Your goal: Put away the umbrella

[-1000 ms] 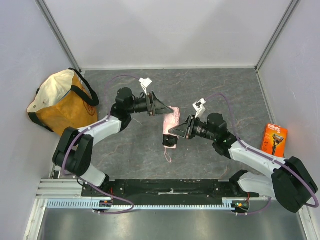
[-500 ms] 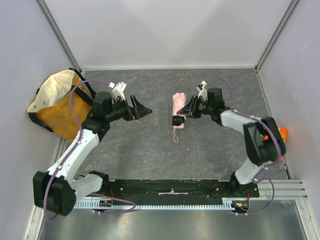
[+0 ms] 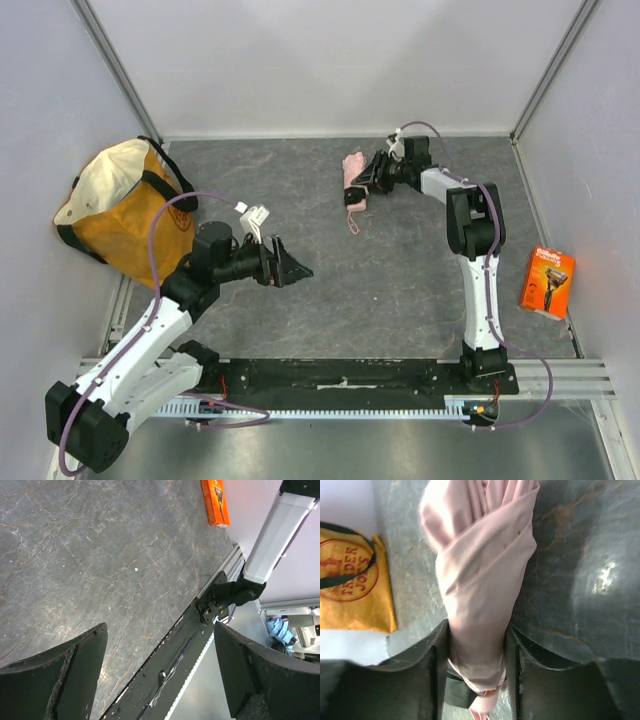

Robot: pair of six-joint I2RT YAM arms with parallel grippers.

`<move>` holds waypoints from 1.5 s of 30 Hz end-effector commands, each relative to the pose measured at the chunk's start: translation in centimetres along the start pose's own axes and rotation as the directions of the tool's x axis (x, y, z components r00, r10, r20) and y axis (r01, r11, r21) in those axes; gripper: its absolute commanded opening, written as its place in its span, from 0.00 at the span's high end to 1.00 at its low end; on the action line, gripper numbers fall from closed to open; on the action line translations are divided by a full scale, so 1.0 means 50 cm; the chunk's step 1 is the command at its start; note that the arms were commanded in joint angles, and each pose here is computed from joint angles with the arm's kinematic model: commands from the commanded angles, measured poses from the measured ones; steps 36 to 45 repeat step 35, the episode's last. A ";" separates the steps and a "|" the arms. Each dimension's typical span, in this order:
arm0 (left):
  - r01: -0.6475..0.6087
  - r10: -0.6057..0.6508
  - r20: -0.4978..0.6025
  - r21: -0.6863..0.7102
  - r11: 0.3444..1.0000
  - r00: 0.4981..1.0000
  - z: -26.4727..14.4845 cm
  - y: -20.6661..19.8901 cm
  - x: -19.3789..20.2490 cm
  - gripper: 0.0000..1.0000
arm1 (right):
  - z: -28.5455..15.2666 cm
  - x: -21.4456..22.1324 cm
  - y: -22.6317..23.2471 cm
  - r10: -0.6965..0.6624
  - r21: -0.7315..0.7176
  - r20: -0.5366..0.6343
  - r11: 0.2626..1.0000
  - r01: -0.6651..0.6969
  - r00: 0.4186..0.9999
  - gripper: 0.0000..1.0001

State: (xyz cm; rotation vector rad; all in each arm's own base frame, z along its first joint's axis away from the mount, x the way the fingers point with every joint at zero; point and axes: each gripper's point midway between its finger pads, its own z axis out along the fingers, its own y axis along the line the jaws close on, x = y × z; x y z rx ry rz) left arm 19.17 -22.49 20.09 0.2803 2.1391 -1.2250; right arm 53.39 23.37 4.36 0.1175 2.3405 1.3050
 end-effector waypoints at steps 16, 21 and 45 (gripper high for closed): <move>-0.226 0.239 0.168 -0.093 0.970 0.957 -0.110 -0.081 -0.102 0.08 | -0.372 0.028 0.162 -0.459 0.687 0.057 0.663 0.299 0.886 0.02; -0.260 0.267 0.310 -0.066 0.963 0.912 -0.157 -0.130 -0.135 0.07 | -0.491 0.186 0.273 -0.546 0.610 0.191 0.717 0.337 0.815 0.02; -0.338 0.359 0.637 -0.160 0.927 0.682 -0.311 -0.197 -0.205 0.04 | -0.876 0.334 0.434 -0.647 0.511 0.585 0.762 0.398 0.489 0.02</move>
